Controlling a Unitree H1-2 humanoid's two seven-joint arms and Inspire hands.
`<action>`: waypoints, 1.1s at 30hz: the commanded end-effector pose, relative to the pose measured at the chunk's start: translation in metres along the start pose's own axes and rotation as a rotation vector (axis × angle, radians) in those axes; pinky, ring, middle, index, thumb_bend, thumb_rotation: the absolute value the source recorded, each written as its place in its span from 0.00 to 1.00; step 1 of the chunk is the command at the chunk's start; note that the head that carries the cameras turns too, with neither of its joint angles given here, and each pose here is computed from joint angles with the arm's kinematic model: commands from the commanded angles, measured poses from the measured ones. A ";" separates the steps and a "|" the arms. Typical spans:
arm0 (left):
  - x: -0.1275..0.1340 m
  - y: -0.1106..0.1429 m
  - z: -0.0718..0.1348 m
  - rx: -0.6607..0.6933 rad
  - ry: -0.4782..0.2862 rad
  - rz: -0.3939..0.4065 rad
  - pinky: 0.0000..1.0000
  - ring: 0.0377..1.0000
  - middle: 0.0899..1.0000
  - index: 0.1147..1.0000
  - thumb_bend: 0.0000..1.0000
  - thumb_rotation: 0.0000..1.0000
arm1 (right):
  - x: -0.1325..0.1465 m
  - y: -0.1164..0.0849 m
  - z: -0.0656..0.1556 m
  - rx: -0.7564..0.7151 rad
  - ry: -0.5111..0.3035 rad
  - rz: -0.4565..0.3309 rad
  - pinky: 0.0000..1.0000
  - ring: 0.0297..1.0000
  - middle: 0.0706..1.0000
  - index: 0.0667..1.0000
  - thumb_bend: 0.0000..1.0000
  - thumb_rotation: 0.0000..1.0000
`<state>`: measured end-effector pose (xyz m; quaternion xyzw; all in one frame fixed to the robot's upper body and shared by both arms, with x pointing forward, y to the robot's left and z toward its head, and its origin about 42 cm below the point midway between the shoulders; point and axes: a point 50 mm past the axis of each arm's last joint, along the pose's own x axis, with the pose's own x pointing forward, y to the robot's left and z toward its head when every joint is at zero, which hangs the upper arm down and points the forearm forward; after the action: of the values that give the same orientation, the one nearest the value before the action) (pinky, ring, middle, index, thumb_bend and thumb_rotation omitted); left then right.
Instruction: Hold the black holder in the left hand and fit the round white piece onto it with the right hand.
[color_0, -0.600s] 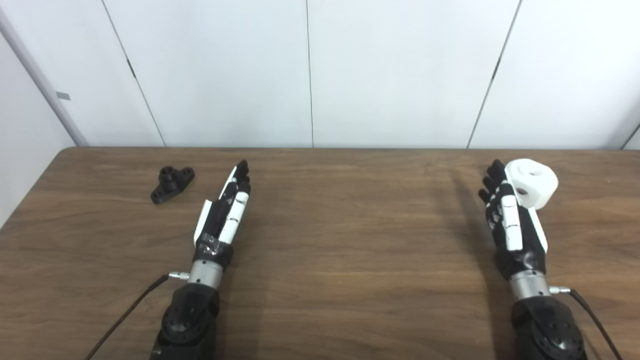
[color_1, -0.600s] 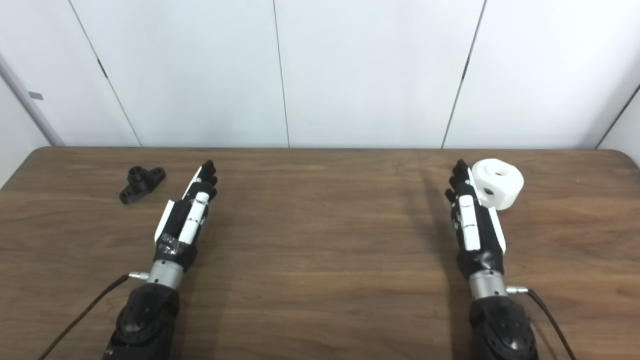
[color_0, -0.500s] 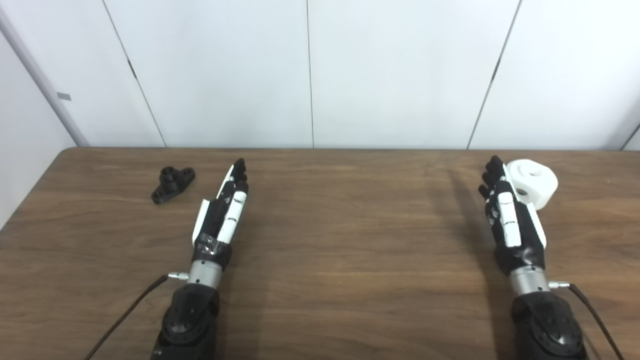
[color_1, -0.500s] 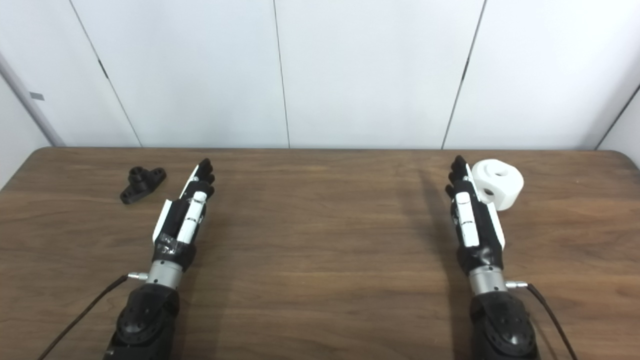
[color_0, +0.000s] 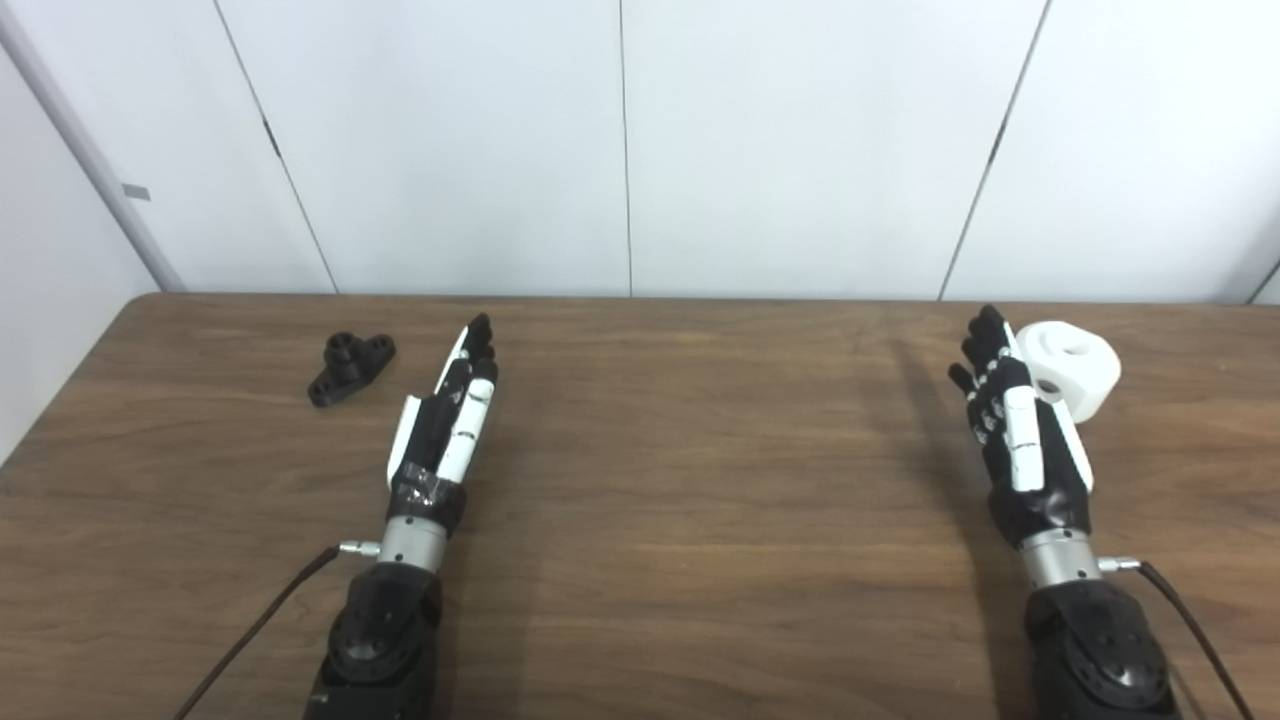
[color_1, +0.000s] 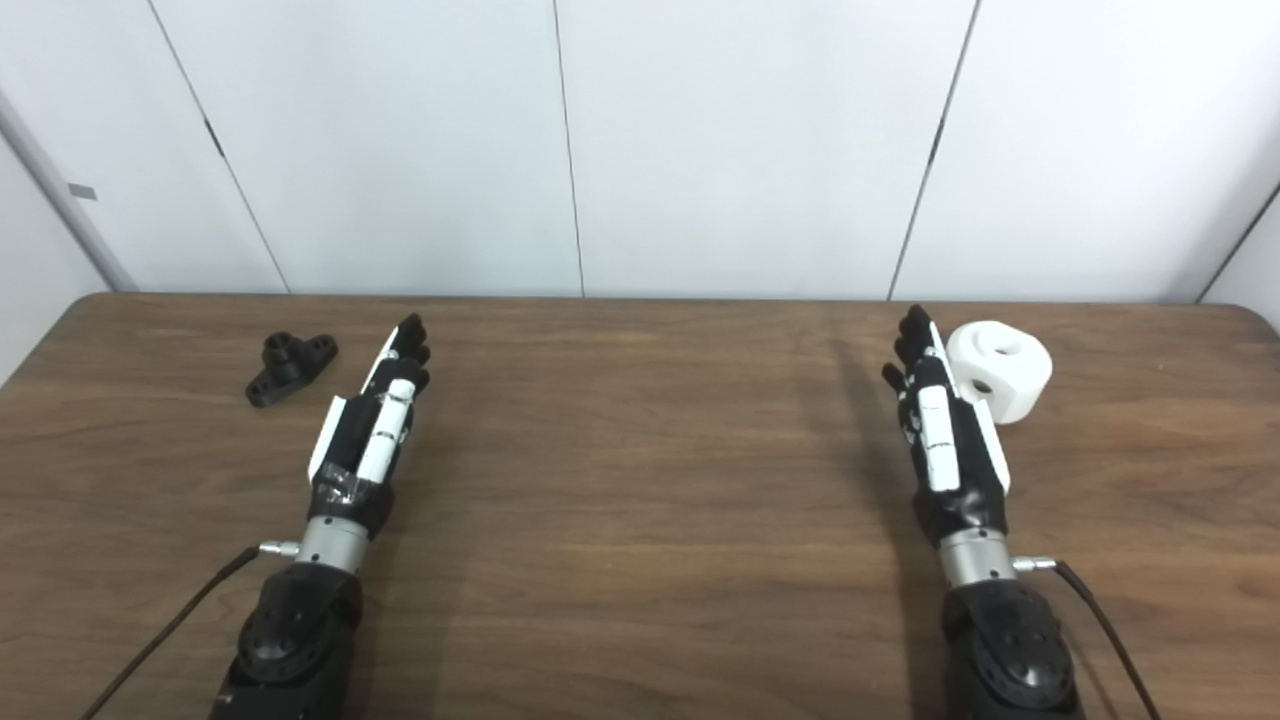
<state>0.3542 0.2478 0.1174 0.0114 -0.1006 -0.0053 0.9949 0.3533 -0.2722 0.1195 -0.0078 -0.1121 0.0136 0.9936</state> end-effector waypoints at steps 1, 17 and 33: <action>-0.015 -0.001 -0.020 0.007 0.045 0.008 1.00 1.00 1.00 1.00 0.55 0.82 | -0.024 0.002 -0.027 0.028 0.076 -0.011 0.96 1.00 1.00 1.00 0.46 1.00; -0.012 -0.001 -0.012 -0.001 0.016 0.002 1.00 1.00 1.00 1.00 0.48 0.79 | -0.023 0.002 -0.027 0.037 0.079 -0.016 0.97 1.00 1.00 1.00 0.43 1.00; 0.002 0.029 0.058 0.337 -0.208 0.100 0.83 0.89 0.90 0.91 0.59 0.52 | -0.022 -0.002 -0.033 0.030 0.081 -0.013 0.96 1.00 1.00 1.00 0.41 1.00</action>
<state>0.3377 0.2699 0.1456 0.1476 -0.1483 0.0426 0.9769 0.3602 -0.2743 0.1205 -0.0028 -0.1232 0.0172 0.9922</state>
